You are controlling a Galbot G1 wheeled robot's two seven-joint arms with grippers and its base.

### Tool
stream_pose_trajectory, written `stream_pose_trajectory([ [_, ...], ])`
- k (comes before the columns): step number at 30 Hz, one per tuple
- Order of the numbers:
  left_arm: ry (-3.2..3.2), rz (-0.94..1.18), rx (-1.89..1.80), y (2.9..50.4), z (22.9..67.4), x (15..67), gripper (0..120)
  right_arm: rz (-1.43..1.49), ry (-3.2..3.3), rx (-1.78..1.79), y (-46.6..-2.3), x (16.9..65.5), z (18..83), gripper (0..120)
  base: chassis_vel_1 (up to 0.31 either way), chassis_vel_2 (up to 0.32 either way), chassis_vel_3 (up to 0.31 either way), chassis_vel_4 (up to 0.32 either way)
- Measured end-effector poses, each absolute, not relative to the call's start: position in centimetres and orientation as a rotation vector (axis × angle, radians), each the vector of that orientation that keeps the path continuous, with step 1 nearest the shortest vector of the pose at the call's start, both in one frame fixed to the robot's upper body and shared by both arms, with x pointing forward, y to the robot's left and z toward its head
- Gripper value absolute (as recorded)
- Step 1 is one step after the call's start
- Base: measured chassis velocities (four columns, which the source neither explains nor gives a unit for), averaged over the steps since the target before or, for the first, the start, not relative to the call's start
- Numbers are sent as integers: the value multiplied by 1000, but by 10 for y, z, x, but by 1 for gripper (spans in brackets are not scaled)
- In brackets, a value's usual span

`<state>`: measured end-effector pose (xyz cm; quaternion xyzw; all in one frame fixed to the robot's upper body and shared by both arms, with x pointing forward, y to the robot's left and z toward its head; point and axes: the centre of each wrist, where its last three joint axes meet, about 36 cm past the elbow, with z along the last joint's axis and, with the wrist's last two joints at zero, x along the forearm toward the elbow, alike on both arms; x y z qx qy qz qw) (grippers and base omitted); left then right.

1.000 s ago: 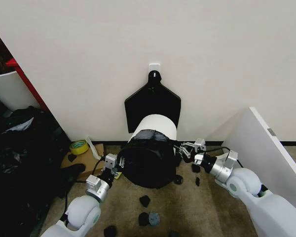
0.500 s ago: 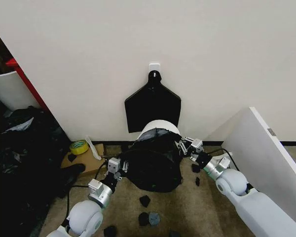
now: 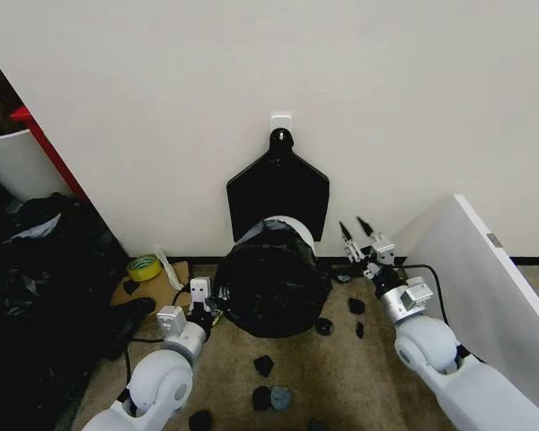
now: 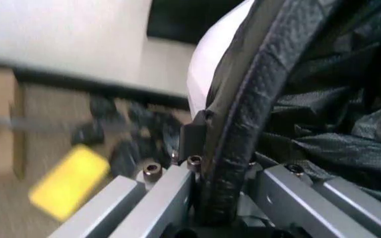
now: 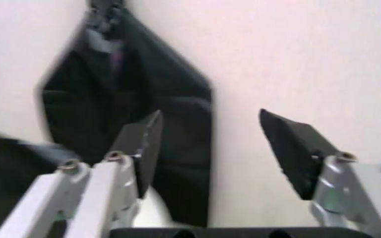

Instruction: Place the garbage bag over the trash bin.

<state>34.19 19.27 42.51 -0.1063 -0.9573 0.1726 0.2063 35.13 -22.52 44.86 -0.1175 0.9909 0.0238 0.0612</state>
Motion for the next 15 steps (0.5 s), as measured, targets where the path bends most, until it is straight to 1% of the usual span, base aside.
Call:
stream_pose_trajectory([
  [1,-2628,500,-287,189,429,341,0,113,3011,-395,-216,338,456,65,0,0,0,0],
  [2,-2628,500,-287,189,429,341,0,113,3011,-395,-216,338,456,65,0,0,0,0],
  [4,-2548,540,-271,183,437,339,0,152,3030,-474,-199,314,469,72,0,0,0,0],
  [7,-2499,555,-251,176,442,337,0,141,3073,-552,-179,287,487,63,0,0,0,0],
  [8,-2492,554,-240,174,441,336,0,112,3096,-570,-171,278,491,58,0,0,0,0],
  [9,-2488,553,-231,173,441,334,0,83,3105,-578,-167,273,493,53,0,0,0,0],
  [10,-2488,553,-231,173,441,334,0,83,3105,-578,-167,273,493,53,0,0,0,0],
  [15,-2487,536,-195,169,438,330,0,-106,3096,-637,-154,261,489,34,0,0,0,0],
])
